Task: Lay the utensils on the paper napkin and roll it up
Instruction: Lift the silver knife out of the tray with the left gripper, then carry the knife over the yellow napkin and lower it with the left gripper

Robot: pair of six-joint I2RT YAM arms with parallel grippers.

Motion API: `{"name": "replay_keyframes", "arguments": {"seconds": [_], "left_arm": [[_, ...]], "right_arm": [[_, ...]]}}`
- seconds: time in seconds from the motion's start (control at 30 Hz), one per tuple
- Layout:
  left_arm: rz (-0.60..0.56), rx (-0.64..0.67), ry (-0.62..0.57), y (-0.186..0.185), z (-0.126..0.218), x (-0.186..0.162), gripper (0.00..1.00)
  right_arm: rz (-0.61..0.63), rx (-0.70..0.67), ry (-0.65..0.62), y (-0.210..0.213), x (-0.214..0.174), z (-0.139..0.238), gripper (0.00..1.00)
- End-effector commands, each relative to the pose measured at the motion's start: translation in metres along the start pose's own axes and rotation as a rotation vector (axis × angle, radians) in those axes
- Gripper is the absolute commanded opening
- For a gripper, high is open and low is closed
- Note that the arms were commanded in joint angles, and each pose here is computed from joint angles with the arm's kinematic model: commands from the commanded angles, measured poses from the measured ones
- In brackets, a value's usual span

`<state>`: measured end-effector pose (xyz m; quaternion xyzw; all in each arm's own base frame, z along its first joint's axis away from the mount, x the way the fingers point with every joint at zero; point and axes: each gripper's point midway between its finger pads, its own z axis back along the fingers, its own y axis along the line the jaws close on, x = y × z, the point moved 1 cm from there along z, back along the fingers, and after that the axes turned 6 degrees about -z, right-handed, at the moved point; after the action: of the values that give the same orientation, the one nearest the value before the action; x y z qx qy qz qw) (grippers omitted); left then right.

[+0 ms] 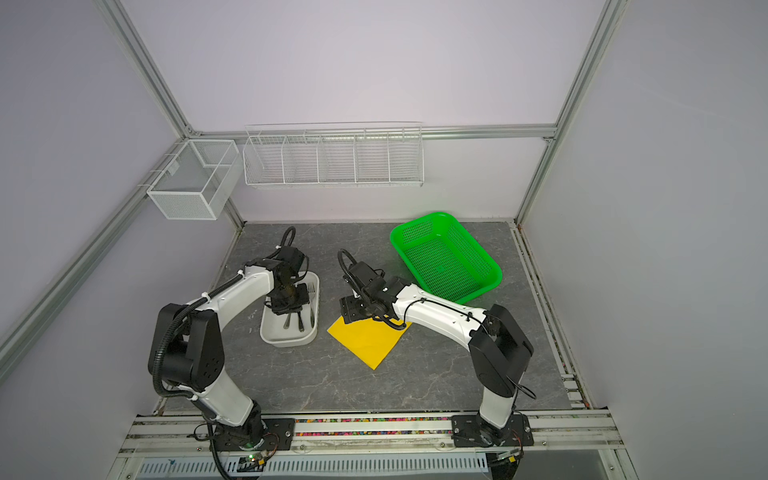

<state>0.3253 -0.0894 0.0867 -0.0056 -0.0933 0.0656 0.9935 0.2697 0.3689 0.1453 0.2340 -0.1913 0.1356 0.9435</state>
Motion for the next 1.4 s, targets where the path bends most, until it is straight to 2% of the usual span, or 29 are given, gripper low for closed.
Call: {"name": "replay_keyframes", "arguments": {"seconds": [0.0, 0.3, 0.57, 0.83, 1.13, 1.37], "left_arm": [[-0.007, -0.009, -0.011, 0.001, 0.019, 0.002, 0.00], [-0.006, -0.035, -0.023, -0.001, 0.029, 0.002, 0.00], [0.002, -0.095, -0.028, -0.010, 0.037, 0.001, 0.00], [0.020, -0.186, -0.043, -0.030, 0.047, -0.003, 0.00], [-0.028, -0.256, -0.050, -0.084, 0.052, -0.010, 0.00], [-0.090, -0.286, -0.027, -0.141, 0.039, -0.027, 0.00]], "right_arm": [[-0.020, 0.075, 0.004, 0.011, 0.002, 0.002, 0.72], [-0.026, 0.181, 0.026, 0.031, 0.002, -0.003, 0.72], [-0.032, 0.150, 0.016, 0.025, 0.003, 0.000, 0.72], [-0.086, 0.082, -0.069, -0.001, 0.012, 0.019, 0.73], [-0.171, -0.014, -0.142, -0.046, 0.011, 0.042, 0.73], [-0.212, -0.085, -0.155, -0.076, 0.000, 0.050, 0.73]]}}
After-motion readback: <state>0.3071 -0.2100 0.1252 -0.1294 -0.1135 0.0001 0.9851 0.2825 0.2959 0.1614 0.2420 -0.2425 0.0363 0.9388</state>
